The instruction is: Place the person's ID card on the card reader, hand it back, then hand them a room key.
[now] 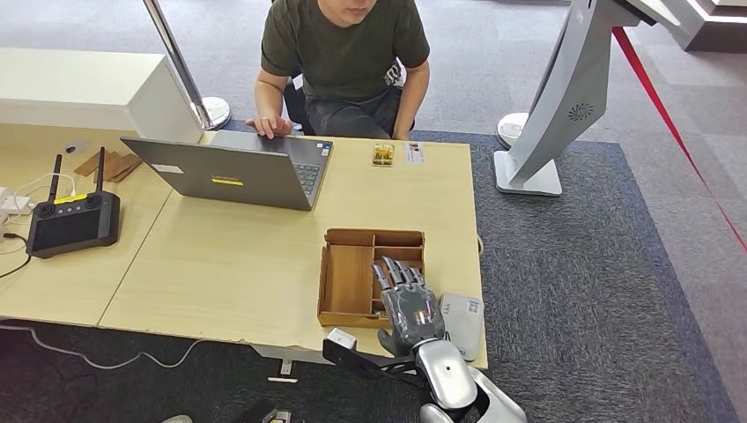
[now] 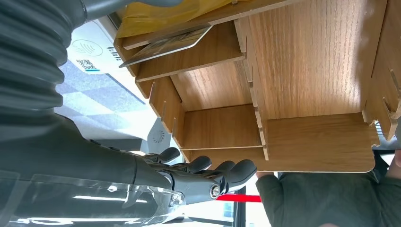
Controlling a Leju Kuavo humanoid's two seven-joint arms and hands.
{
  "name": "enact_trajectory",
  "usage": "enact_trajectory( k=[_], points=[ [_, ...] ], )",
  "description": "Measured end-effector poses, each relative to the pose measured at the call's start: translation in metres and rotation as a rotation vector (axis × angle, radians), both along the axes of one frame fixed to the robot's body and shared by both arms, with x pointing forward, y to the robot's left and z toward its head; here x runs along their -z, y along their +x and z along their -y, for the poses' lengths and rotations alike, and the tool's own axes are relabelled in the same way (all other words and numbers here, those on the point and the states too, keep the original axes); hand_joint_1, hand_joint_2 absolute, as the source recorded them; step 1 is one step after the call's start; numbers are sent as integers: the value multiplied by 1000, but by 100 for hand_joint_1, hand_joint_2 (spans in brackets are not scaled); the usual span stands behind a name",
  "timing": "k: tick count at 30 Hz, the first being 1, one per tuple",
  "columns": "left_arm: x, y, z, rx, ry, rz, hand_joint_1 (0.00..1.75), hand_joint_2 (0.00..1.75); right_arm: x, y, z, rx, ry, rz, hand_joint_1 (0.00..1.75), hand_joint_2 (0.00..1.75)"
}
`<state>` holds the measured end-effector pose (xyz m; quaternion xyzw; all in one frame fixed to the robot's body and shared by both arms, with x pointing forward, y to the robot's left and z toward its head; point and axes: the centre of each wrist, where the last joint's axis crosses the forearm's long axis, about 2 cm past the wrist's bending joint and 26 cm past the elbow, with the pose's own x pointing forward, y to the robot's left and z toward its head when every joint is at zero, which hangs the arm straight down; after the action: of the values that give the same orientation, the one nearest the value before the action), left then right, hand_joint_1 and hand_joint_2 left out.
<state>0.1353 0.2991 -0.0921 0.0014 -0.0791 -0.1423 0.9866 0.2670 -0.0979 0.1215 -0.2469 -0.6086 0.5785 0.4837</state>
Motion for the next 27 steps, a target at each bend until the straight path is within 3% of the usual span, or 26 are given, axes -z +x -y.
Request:
enact_trajectory(
  k=[27],
  points=[
    [0,0,1,6,0,1,0,175,0,1,1,4,-1,-1,0,175]
  ],
)
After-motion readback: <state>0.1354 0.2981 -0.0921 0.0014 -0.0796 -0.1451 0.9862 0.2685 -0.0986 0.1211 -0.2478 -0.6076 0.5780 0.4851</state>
